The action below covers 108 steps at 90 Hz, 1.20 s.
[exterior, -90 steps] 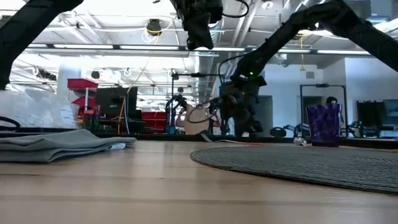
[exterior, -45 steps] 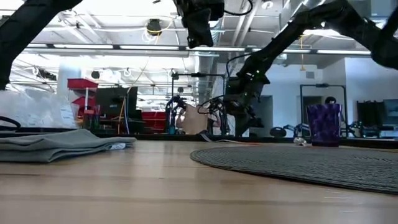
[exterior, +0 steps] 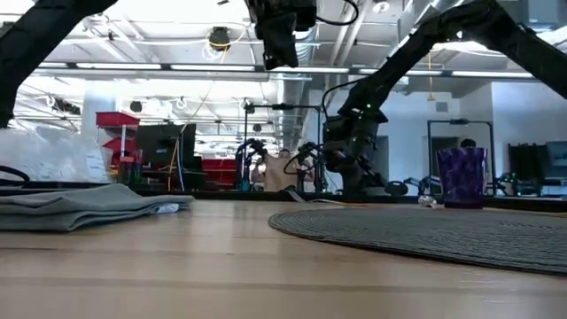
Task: Set table place
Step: Put the orange fork on the the gray table napkin
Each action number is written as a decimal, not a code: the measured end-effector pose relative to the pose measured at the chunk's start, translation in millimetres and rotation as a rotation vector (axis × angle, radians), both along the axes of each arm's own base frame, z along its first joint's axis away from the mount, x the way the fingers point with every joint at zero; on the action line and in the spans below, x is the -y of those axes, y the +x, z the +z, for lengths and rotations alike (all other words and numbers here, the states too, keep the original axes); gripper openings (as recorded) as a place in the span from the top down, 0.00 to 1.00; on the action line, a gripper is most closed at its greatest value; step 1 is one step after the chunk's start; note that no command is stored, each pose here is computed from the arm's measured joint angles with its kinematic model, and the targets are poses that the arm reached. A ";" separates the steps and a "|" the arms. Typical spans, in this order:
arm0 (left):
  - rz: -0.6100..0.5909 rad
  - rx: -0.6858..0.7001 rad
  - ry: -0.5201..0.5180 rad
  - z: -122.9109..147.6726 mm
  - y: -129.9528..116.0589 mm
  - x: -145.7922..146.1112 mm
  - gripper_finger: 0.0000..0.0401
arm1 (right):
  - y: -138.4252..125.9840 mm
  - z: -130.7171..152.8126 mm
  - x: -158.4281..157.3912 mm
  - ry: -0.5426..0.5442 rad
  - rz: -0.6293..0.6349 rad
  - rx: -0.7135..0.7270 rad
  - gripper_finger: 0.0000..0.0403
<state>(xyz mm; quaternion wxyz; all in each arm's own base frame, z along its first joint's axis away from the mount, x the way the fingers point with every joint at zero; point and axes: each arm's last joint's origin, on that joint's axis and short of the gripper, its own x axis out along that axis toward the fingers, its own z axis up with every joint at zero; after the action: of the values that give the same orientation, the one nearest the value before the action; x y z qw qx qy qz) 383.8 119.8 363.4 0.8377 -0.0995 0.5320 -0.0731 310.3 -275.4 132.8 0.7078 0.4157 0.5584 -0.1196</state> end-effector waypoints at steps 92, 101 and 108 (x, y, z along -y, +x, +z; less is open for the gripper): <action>0.539 0.089 0.253 -8.8 16.3 -38.0 1.00 | -96.8 239.0 -67.8 -0.434 -0.018 0.475 1.00; 0.691 0.142 0.208 -28.0 27.5 -45.9 1.00 | -123.5 265.9 -91.2 -0.525 -0.043 0.485 1.00; 0.796 0.191 0.144 -45.2 35.1 -50.2 1.00 | -138.7 278.5 -106.1 -0.574 -0.061 0.482 1.00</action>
<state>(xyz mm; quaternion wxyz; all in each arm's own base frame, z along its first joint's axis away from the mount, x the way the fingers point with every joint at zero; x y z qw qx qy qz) 418.9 169.9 318.2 0.8510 -0.2312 0.3758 0.2849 171.6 -169.3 411.3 0.9028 0.2329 0.3070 -0.1909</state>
